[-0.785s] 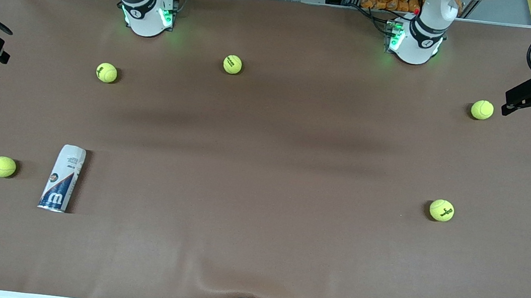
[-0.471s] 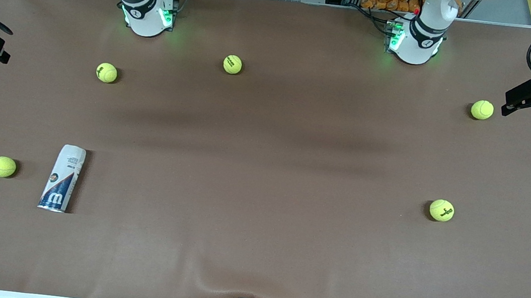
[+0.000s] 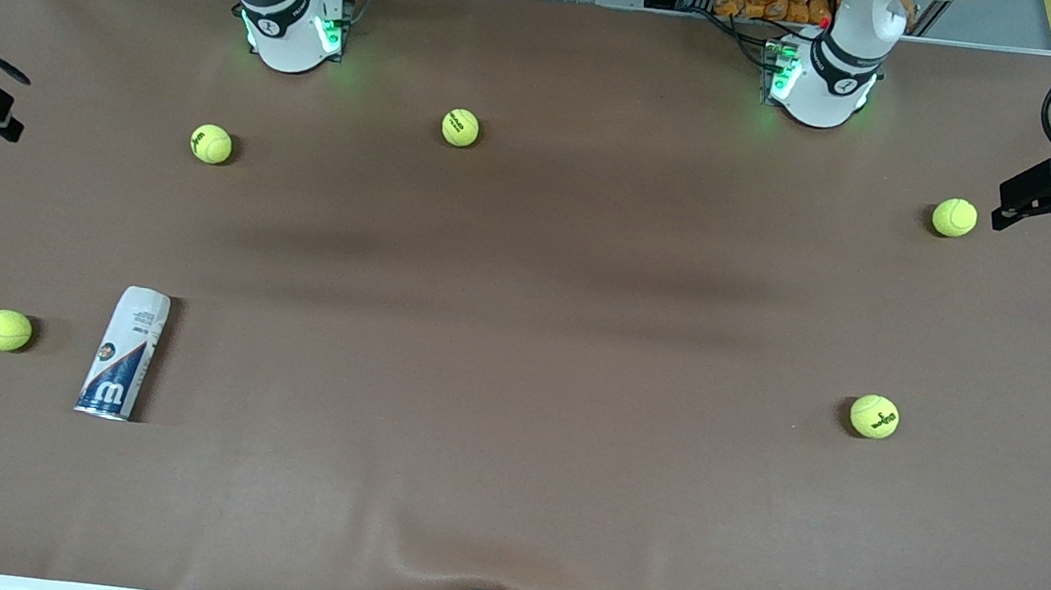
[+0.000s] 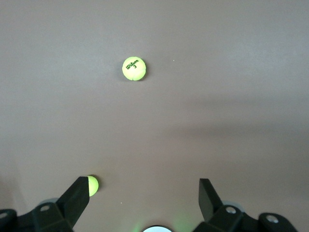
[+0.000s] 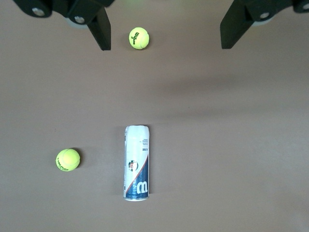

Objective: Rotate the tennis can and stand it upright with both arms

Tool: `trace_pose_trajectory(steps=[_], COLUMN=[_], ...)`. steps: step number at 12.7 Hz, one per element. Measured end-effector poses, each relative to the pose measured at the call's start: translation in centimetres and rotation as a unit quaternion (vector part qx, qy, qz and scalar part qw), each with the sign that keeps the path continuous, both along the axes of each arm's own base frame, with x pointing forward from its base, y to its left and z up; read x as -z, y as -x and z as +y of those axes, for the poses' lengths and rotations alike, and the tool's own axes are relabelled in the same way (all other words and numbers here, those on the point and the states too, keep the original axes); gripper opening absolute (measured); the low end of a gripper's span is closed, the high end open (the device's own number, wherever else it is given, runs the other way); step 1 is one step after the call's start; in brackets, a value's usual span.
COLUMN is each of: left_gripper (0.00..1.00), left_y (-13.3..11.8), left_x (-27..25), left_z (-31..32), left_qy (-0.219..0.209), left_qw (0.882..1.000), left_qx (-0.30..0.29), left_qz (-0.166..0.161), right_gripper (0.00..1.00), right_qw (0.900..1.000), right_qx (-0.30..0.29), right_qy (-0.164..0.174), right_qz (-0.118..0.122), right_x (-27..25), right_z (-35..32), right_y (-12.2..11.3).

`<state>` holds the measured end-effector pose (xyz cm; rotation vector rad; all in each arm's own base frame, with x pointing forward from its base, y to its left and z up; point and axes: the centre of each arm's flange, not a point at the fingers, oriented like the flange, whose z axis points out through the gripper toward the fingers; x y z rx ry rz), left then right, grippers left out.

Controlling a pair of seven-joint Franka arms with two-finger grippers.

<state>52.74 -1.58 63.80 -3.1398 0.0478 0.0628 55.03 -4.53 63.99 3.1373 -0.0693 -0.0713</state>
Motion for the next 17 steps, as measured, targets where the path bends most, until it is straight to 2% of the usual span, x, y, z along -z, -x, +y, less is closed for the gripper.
trace_pose_trajectory(steps=[3, 5, 7, 10, 17], left_gripper=[1.00, 1.00, 1.00, 1.00, 1.00], left_y=[0.0, -0.1, -0.2, -0.2, -0.4], left_x=[0.5, 0.7, 0.9, 1.0, 1.5], left_z=[0.2, 0.1, 0.1, 0.0, -0.5], left_qy=[0.000, 0.000, 0.000, 0.000, -0.001], left_qw=[1.000, 1.000, 1.000, 1.000, 1.000], left_qx=[-0.001, -0.001, -0.001, 0.000, 0.004], left_qz=[0.011, 0.014, 0.016, 0.018, 0.022], right_gripper=[1.00, 1.00, 1.00, 1.00, 1.00], right_qw=[0.999, 0.999, 0.997, 0.995, 0.991], right_qx=[-0.020, -0.019, -0.015, -0.012, 0.020], right_qy=[0.001, 0.002, 0.003, 0.005, -0.006], right_qz=[0.033, 0.050, 0.075, 0.100, 0.129], right_x=[4.5, 9.5, 14.2, 19.0, 27.5], right_z=[2.3, 2.1, 1.6, 1.2, -2.6], right_y=[-2.6, -5.3, -7.1, -8.5, -10.2])
